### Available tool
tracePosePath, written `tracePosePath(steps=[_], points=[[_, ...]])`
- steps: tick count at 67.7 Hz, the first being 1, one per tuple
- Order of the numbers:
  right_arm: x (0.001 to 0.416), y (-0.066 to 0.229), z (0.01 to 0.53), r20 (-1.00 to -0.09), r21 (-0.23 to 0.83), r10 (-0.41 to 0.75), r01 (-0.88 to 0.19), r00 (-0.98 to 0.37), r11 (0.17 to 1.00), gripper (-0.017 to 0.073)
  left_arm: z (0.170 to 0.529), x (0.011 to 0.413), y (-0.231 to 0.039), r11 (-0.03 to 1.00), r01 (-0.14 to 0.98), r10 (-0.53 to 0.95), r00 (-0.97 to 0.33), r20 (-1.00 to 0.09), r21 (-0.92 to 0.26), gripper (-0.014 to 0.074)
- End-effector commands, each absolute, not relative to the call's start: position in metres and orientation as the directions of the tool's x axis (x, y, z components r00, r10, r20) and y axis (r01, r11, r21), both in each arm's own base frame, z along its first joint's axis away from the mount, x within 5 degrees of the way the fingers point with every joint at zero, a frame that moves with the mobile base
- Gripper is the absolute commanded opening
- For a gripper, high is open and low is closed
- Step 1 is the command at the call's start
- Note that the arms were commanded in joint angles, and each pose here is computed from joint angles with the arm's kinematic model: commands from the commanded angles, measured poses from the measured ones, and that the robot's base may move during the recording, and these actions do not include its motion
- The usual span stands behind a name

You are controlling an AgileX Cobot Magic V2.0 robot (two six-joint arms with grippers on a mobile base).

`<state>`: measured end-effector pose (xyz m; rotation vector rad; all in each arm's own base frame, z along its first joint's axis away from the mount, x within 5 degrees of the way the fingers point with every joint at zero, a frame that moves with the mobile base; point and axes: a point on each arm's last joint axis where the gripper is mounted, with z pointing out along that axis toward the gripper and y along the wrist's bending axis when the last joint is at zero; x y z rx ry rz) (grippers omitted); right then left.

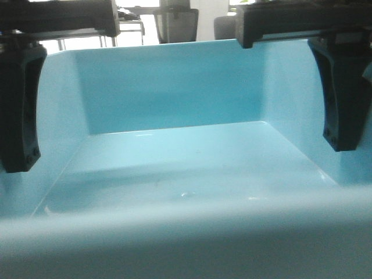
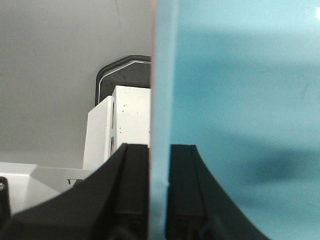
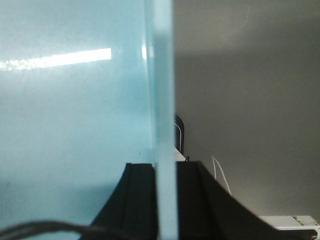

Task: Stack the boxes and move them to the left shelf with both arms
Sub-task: 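Keep both grippers clamped on the box walls while driving toward the shelf, then carry the stack with both grippers as the base turns toward the rack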

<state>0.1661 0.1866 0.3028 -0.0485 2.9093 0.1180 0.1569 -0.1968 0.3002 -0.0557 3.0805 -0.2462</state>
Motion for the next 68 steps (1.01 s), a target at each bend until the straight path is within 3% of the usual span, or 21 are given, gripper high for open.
tracePosePath(steps=[1,30,68], points=[[0.161,0.181,0.319,-0.238,0.087,-0.013,-0.034,-0.971,0.996,0.0055,0.318,0.142,-0.194,0.979,-0.044,-0.04,-0.999,0.023,-0.199,-0.0004],[0.161,0.181,0.319,-0.238,0.087,-0.013,-0.034,-0.971,0.996,0.0055,0.318,0.143,-0.195,0.979,-0.043,-0.041,-0.999,0.015,-0.201,-0.0004],[0.161,0.181,0.319,-0.238,0.087,-0.013,-0.034,-0.971,0.996,0.0055,0.317,0.154,-0.185,0.995,-0.003,-0.014,-0.994,-0.109,-0.096,-0.0004]])
